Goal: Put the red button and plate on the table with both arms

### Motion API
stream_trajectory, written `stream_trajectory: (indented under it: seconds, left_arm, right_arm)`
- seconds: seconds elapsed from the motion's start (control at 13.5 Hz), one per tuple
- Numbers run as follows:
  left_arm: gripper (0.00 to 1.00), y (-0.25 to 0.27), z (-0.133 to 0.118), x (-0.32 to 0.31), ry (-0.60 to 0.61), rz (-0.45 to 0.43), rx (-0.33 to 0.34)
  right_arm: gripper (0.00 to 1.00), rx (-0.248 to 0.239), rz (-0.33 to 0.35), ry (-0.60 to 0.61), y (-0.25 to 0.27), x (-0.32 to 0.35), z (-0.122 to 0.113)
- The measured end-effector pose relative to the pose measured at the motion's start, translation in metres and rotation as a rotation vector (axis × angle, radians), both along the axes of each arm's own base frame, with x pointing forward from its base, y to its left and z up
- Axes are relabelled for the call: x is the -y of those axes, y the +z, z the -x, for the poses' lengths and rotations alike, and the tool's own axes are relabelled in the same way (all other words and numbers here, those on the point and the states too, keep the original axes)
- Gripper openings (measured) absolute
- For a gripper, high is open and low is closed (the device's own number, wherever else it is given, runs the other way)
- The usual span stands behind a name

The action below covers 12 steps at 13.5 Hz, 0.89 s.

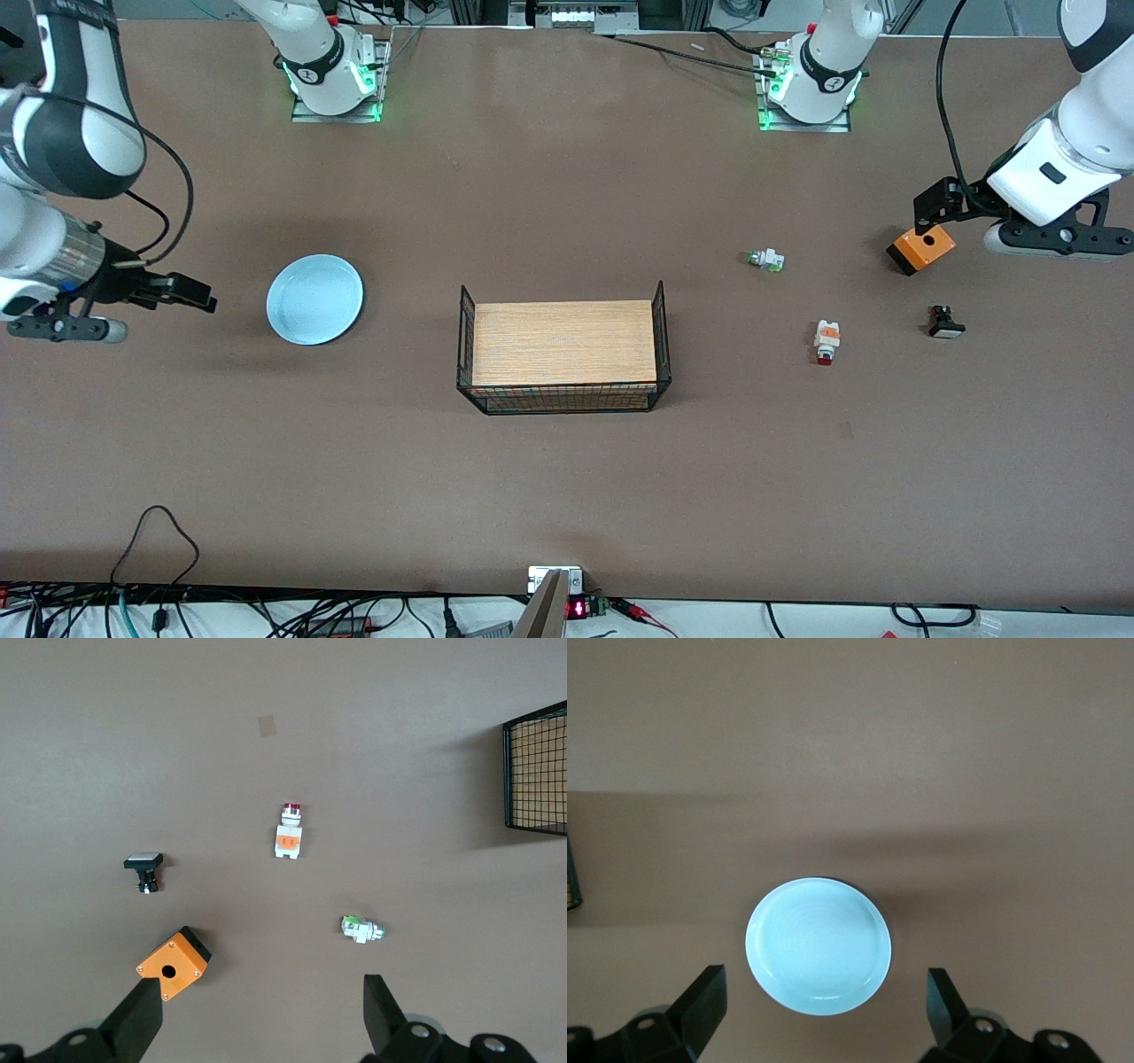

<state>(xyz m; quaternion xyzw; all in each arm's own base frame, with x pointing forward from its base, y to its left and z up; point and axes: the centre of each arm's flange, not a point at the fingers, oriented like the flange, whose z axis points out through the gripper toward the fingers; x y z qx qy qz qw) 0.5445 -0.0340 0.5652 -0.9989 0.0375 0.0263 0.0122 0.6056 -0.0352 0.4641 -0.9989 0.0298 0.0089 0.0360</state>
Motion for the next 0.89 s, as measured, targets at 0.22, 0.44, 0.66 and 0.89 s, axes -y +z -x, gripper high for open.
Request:
stream_trajectory:
  seconds: [0.22, 0.44, 0.66, 0.89]
  left_arm:
    - [1.00, 0.000, 0.000, 0.000, 0.000, 0.000, -0.001]
    - [1.00, 0.000, 0.000, 0.000, 0.000, 0.000, -0.001]
    - [1.00, 0.000, 0.000, 0.000, 0.000, 0.000, -0.001]
    - [1.00, 0.000, 0.000, 0.000, 0.000, 0.000, -0.001]
  right_arm:
    - [1.00, -0.022, -0.004, 0.012, 0.048, -0.002, 0.000]
    - [1.00, -0.041, 0.029, 0.029, 0.068, -0.003, 0.002]
    - [1.00, -0.071, 0.057, 0.059, 0.069, -0.015, 0.004]
    - [1.00, -0.073, 0.070, 0.064, 0.063, -0.015, 0.008]
